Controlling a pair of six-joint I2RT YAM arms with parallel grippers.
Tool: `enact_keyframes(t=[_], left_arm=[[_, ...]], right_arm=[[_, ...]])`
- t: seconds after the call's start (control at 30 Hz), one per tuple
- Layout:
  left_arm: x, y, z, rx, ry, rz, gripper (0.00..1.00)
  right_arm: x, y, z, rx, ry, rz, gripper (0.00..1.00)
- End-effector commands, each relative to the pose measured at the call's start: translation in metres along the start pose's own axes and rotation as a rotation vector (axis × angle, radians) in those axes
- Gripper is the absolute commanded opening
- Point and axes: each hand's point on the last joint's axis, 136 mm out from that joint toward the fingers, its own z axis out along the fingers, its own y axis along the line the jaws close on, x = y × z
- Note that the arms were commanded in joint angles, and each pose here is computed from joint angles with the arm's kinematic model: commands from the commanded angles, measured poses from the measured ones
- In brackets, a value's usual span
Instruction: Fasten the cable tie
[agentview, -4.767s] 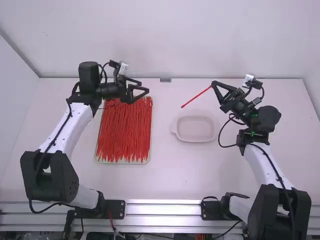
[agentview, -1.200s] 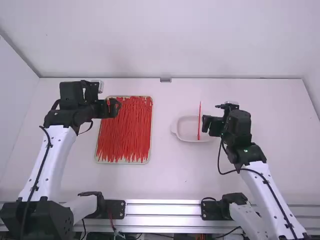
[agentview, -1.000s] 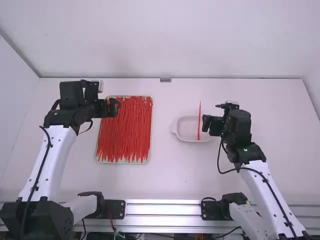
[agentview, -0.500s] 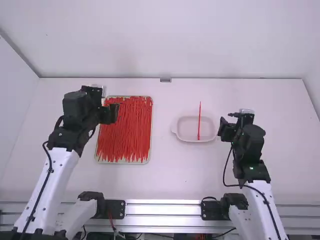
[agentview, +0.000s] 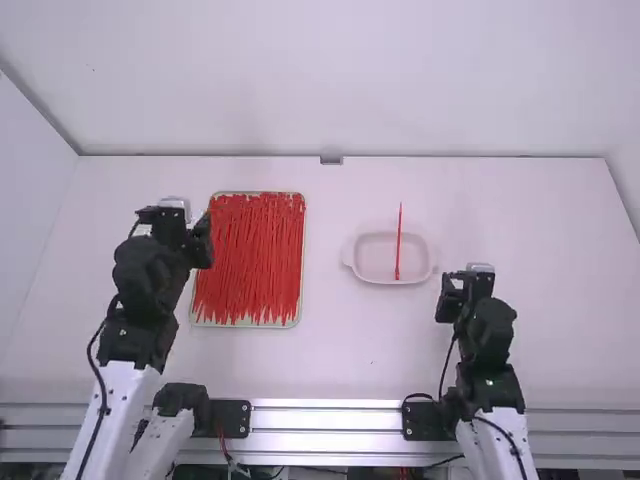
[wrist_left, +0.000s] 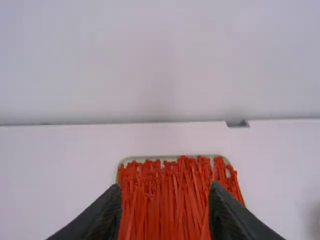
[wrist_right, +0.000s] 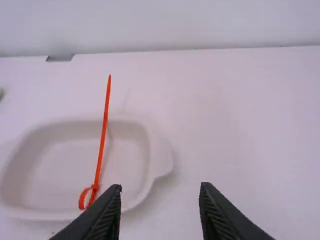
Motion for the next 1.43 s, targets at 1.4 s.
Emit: enact_keyframes(t=[1.4], left_arm=[[0.135,0.003,-0.033,-0.013,-0.119,0.008,0.00]], right_arm=[[-0.024,0.001,-0.025,0.000,-0.294,-0.005,0.00]])
